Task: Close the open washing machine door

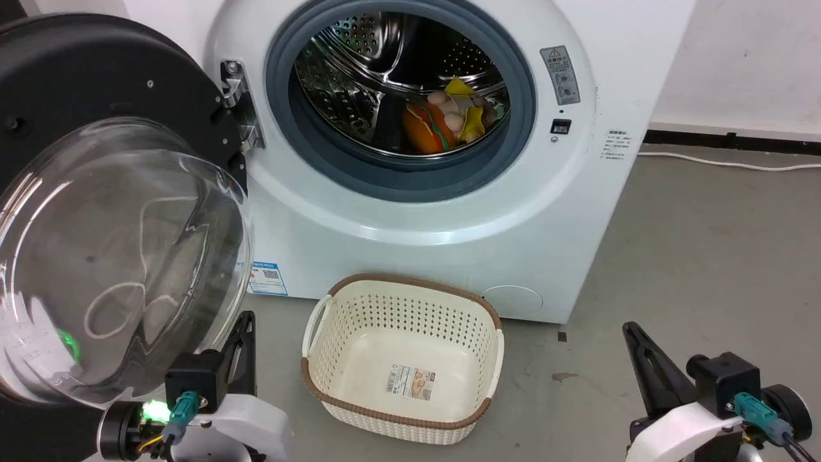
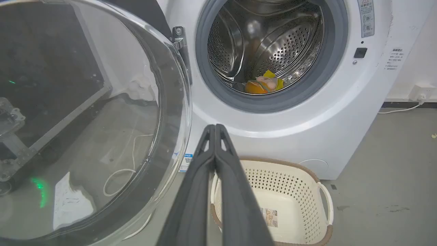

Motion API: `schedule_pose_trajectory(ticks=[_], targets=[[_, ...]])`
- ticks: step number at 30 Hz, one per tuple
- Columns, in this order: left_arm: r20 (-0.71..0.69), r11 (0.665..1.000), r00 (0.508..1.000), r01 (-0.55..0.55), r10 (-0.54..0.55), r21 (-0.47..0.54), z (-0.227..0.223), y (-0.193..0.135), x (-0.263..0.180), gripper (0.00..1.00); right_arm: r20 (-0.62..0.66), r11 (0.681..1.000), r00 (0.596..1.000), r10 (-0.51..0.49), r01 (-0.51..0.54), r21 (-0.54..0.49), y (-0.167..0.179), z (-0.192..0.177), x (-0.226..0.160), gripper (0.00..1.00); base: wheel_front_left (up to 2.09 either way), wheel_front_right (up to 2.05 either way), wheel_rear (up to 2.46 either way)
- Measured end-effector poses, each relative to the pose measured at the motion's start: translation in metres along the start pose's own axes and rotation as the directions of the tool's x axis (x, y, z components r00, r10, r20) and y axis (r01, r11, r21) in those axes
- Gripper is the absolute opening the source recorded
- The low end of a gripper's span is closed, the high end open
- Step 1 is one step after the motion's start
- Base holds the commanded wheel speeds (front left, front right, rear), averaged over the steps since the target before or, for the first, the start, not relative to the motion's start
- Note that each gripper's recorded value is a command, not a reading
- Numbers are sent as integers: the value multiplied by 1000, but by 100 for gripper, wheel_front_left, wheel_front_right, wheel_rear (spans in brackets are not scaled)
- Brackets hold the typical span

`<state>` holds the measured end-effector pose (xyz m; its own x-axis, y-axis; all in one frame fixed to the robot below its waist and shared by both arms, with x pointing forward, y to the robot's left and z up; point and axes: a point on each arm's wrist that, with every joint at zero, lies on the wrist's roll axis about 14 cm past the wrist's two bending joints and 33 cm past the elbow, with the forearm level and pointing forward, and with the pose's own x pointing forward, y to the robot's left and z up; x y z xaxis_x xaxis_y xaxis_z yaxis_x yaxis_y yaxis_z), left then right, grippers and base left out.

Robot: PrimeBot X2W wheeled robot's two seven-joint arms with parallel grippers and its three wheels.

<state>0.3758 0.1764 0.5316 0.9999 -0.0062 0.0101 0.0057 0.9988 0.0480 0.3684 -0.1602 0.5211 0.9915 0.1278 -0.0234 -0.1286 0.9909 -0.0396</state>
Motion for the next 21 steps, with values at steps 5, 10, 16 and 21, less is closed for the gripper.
schedule_pose_trajectory(ticks=[5, 10, 16, 21], targets=[[0, 1000, 1000, 0, 0, 0, 0, 0, 0, 0, 0, 1000, 1000, 0, 0, 0, 0, 0, 0, 0, 0, 0, 0], [0, 1000, 1000, 0, 0, 0, 0, 0, 0, 0, 0, 1000, 1000, 0, 0, 0, 0, 0, 0, 0, 0, 0, 0], [0, 1000, 1000, 0, 0, 0, 0, 0, 0, 0, 0, 1000, 1000, 0, 0, 0, 0, 0, 0, 0, 0, 0, 0], [0, 1000, 1000, 0, 0, 0, 0, 0, 0, 0, 0, 1000, 1000, 0, 0, 0, 0, 0, 0, 0, 0, 0, 0]])
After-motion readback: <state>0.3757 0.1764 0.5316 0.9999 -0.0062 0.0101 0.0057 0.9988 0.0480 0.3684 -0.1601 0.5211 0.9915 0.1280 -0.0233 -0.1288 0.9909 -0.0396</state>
